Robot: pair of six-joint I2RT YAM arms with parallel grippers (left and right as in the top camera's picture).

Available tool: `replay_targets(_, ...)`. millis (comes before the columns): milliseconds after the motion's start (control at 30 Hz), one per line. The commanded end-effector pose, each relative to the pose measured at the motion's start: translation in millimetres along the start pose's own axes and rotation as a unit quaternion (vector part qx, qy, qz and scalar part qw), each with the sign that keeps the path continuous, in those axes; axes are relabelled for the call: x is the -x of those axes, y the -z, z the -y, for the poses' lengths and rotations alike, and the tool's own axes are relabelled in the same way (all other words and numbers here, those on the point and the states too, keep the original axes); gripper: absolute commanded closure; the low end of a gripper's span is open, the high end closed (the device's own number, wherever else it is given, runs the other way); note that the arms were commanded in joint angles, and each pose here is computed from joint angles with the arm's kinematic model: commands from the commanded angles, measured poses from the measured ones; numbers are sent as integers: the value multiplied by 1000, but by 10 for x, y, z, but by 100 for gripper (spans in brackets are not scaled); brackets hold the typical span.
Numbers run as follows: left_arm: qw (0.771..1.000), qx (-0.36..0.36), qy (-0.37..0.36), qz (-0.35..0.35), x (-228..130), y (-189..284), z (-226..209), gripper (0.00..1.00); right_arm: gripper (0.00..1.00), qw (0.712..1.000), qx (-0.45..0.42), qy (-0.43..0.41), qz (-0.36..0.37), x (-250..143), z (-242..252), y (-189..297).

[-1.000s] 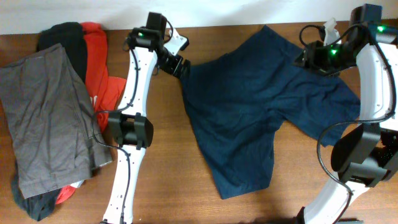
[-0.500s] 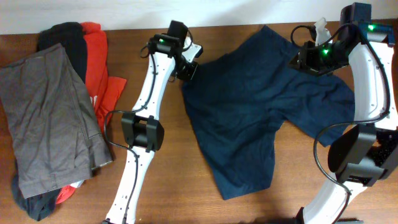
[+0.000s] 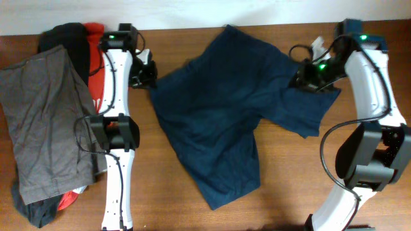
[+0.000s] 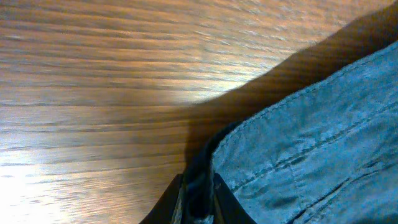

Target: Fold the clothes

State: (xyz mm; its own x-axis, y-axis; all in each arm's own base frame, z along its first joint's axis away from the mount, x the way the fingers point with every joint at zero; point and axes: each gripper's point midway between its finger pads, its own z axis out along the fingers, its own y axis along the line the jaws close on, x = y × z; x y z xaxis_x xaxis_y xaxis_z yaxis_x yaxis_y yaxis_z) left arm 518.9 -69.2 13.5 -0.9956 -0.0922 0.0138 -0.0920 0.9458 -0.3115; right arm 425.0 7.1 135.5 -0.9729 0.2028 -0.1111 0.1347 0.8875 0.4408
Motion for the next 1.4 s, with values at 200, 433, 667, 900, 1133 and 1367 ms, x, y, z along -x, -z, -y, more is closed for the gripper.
replay_targets(200, 996, -27, -39, 77, 92, 805, 254, 50, 78, 998, -25, -20, -54, -460, 16, -701)
replay_targets(433, 986, 16, -60, 155, 84, 1539, 332, 27, 83, 994, -73, -55, -65, -717, 321, -1043)
replay_targets(667, 972, 48, -73, 216, 81, 2030, 356, 27, 84, 985, -153, -79, -17, -669, 724, -1182)
replay_targets(900, 970, 65, -81, 220, 84, 2063, 313, 27, 84, 972, -207, -97, 51, -440, 1203, -1103)
replay_targets(1133, 969, 71, -80, 221, 89, 2068, 291, 27, 84, 959, -215, -126, 138, -30, 1773, -953)
replay_targets(1367, 969, 70, -84, 220, 83, 2053, 328, 27, 82, 953, -199, -125, 193, 252, 2068, -744)
